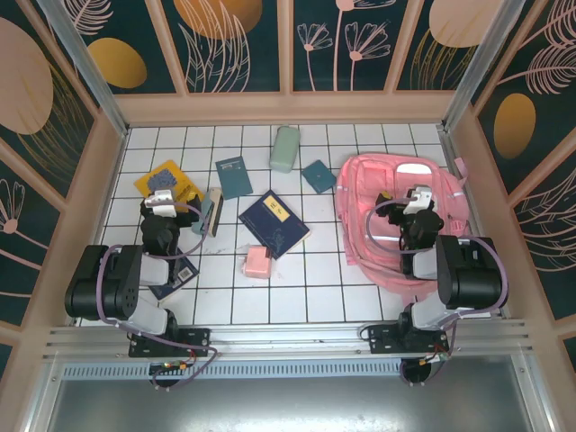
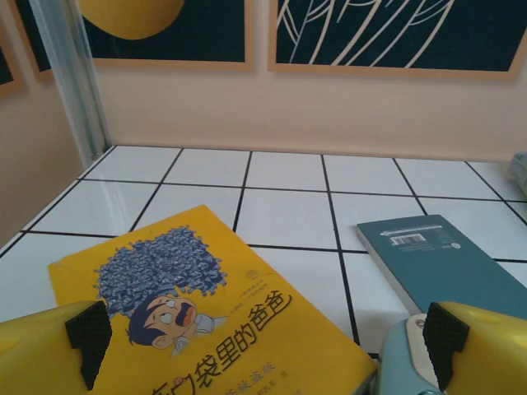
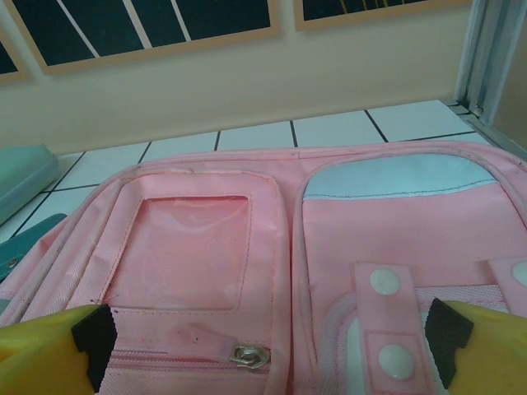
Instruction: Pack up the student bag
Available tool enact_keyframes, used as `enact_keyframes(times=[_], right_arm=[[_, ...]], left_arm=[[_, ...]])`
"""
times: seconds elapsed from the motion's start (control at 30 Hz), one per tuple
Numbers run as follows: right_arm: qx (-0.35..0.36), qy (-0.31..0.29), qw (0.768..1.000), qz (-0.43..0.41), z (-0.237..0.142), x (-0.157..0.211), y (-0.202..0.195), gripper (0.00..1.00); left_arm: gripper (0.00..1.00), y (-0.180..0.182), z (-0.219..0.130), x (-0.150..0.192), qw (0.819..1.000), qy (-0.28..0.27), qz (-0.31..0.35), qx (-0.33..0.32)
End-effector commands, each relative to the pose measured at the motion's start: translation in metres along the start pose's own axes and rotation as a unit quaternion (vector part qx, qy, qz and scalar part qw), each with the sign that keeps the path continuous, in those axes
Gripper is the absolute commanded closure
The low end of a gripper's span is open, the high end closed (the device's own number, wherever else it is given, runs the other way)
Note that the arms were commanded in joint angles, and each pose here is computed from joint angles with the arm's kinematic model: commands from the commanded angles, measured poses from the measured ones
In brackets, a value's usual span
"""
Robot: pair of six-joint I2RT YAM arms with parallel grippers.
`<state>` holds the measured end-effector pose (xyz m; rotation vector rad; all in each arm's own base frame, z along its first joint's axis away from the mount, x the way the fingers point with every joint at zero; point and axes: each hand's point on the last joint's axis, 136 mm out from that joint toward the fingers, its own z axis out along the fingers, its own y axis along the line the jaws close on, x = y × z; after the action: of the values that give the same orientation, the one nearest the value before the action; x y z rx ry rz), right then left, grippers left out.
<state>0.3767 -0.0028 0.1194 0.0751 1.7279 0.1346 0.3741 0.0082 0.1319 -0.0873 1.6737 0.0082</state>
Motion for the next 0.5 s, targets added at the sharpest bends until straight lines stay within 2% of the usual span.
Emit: enact_keyframes(times=[0.0,0.47], right_arm=[[-0.004,-0.004,1.000,-0.008,0.0003,-0.0018,-0.0003,0.01],[-0.005,-0.005,1.000,-0.008,0.0007,-0.0028,0.0003,0.01]], left_arm=[[0.01,0.0058,0.0021,-0.0042,1.000,-0.006,-0.005,-0.015],[0.01,0.0057,0.0027,-0.0044,1.000,-0.006,-0.005,-0.015]])
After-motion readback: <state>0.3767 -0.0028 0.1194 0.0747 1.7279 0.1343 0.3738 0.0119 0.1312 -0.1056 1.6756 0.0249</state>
